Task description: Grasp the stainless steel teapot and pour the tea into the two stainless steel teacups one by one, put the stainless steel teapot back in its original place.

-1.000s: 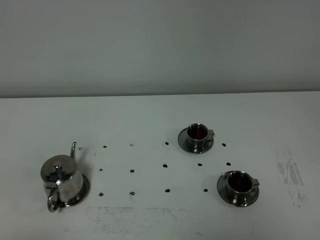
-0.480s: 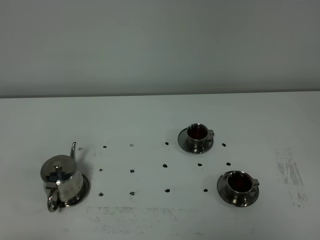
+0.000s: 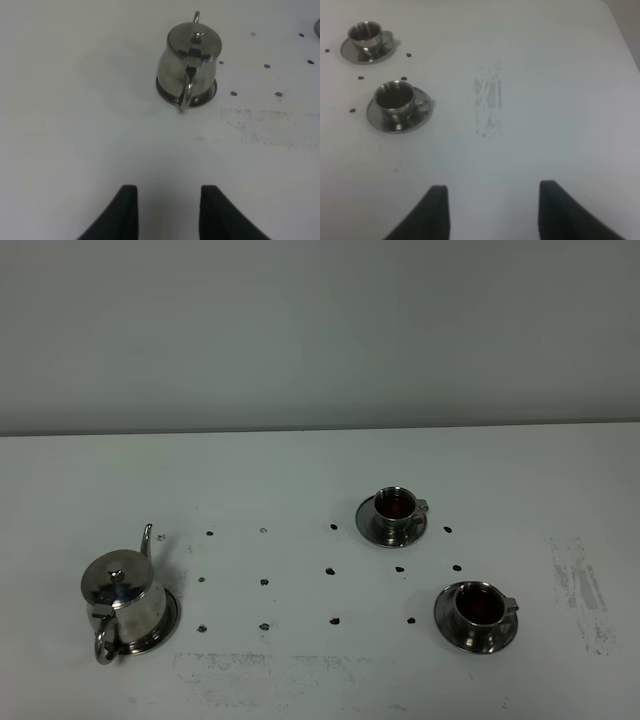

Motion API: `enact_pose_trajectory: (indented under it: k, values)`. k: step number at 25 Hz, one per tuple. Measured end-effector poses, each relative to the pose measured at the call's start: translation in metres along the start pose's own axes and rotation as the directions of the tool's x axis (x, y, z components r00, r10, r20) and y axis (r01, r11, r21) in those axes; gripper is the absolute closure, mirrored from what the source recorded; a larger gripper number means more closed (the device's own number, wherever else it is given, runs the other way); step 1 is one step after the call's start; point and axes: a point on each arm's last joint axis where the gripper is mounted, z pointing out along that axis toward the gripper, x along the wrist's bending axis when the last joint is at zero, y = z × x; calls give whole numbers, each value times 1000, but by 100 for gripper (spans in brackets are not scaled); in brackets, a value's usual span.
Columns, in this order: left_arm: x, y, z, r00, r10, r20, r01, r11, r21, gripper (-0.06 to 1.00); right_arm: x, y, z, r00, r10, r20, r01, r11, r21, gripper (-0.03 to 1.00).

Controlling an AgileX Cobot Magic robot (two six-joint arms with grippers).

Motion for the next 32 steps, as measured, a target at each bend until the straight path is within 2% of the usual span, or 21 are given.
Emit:
enact_pose_trajectory:
  k: [32]
  values:
    - [0, 0, 0, 1000, 0, 0, 0, 1000, 3, 58, 0, 0, 0, 1000, 0, 0, 0, 1000, 0, 54]
